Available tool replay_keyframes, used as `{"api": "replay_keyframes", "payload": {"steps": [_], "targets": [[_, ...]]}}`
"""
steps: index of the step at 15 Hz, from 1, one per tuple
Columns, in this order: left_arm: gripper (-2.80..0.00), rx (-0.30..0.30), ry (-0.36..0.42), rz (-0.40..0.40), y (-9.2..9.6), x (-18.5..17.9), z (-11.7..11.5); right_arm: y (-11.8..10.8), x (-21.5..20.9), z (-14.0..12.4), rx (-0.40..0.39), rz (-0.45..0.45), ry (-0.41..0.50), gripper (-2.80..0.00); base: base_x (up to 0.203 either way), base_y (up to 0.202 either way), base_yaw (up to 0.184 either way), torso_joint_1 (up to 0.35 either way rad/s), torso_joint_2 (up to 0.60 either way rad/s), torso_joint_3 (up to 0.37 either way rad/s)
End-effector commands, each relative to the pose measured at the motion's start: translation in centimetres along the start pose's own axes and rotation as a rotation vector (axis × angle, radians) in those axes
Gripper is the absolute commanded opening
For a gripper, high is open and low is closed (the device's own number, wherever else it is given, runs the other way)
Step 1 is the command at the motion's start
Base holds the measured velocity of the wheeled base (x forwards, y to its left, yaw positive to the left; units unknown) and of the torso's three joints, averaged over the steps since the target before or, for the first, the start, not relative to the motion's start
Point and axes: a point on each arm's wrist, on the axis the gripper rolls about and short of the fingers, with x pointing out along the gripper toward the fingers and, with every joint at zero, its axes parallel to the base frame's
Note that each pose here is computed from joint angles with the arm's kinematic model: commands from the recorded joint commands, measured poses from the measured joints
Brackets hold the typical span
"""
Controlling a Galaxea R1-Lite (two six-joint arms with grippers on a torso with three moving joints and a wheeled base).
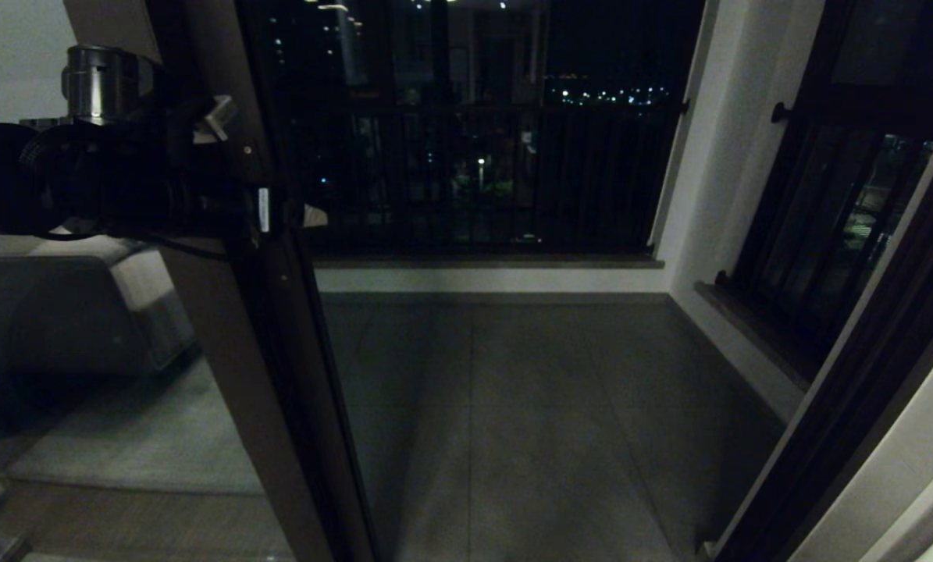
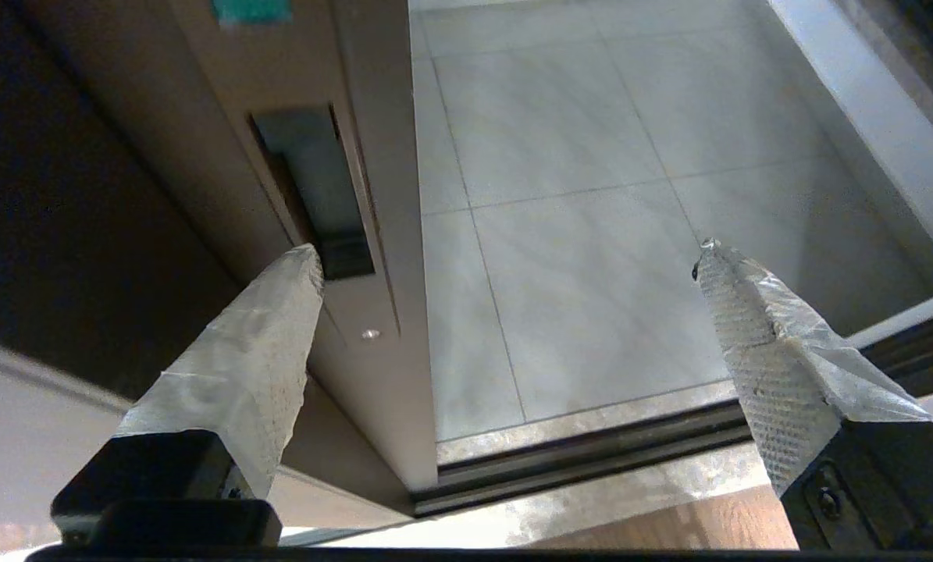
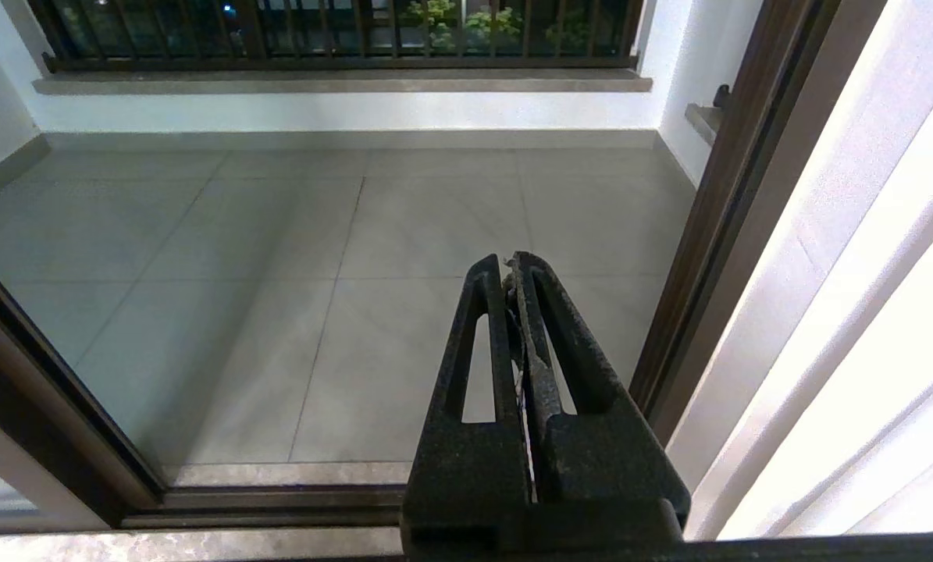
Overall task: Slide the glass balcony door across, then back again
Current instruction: Close the slid door
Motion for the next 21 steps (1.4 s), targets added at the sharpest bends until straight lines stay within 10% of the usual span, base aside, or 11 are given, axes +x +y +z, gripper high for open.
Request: {"api": "replay_keyframes", "payload": {"steps": [1, 21], "targets": [[0.00, 0.000, 0.006, -0.003, 0.0, 0.6, 0.0, 0.0, 0.0, 0.0, -0.001, 0.001, 0.002, -2.80, 0.000, 0.000, 0.000, 0.000, 0.00, 0.000], [0.00, 0.035, -0.045, -0.100, -3.5, 2.9, 0.0, 0.0, 0.0, 0.0, -0.001, 0.001, 0.002, -2.80, 0.000, 0.000, 0.000, 0.000, 0.00, 0.000]]}}
